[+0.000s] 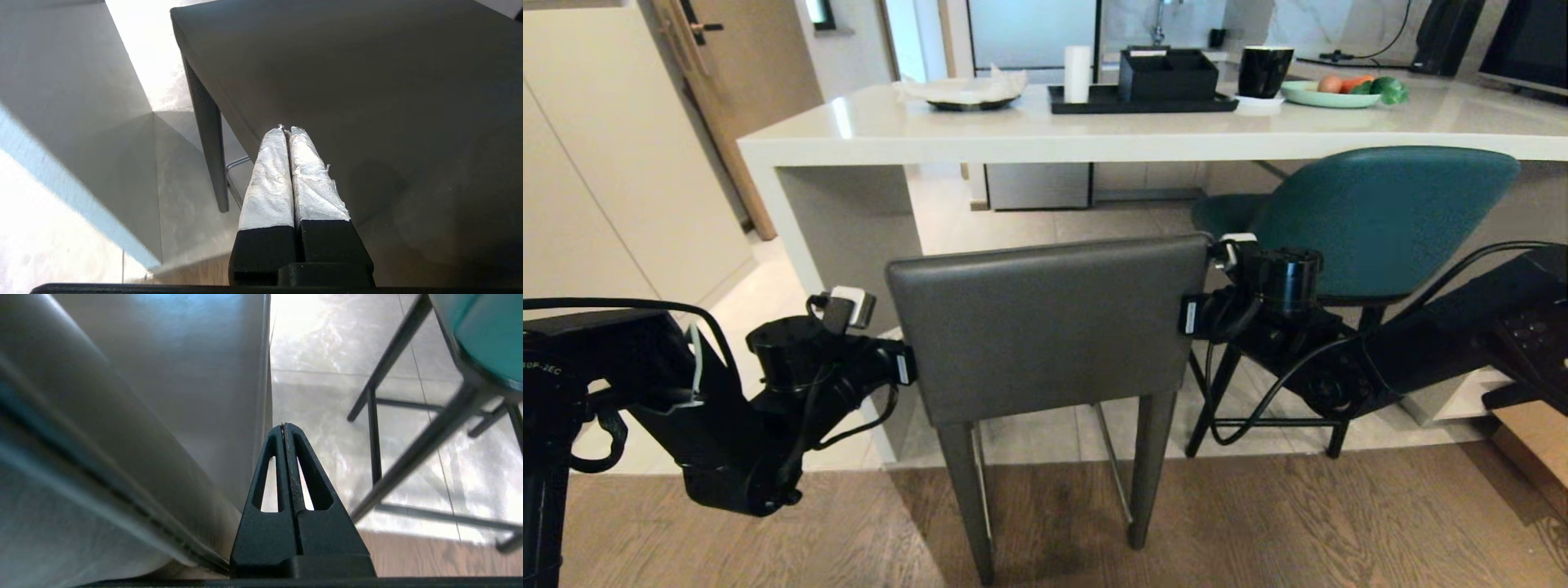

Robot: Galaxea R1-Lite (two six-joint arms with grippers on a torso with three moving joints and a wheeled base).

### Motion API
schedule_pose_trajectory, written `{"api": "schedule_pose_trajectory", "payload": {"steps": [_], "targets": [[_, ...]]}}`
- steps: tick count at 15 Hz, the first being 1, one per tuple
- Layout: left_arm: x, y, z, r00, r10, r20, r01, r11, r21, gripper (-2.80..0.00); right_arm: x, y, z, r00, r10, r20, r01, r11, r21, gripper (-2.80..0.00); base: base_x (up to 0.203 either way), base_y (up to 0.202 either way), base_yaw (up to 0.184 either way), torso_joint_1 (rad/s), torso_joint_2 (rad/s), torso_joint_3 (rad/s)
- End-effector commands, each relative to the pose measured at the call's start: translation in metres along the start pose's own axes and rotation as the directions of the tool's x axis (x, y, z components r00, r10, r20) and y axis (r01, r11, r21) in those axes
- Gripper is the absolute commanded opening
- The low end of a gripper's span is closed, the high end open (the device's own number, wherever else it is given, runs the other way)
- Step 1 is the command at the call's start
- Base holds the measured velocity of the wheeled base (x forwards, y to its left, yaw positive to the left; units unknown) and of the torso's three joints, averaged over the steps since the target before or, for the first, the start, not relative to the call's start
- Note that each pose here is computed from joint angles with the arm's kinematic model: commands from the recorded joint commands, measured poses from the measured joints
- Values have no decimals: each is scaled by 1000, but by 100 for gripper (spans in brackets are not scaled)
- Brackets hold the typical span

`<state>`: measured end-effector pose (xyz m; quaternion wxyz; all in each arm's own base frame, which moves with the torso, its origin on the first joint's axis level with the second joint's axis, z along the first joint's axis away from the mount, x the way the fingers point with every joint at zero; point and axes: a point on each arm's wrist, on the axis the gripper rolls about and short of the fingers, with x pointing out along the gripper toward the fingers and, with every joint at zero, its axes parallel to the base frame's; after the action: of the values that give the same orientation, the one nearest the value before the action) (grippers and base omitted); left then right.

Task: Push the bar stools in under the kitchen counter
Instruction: Push the gray chair back under the dining table

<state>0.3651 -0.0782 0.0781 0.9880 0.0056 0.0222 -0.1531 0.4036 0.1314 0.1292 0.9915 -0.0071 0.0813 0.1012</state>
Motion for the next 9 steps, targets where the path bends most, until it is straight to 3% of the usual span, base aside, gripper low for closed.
{"api": "schedule_pose_trajectory", "payload": {"steps": [1, 9], "targets": [[1, 0, 0, 1000, -1, 7, 1, 1000, 1, -280, 0, 0, 0, 1000, -1, 4, 1, 1000, 0, -280, 192, 0, 3, 4, 0, 0], [9, 2, -1, 1000, 5, -6, -5, 1000, -1, -280, -15, 6, 5, 1000, 20, 4, -20, 1000, -3, -280, 189, 0, 2, 0, 2, 3]]}}
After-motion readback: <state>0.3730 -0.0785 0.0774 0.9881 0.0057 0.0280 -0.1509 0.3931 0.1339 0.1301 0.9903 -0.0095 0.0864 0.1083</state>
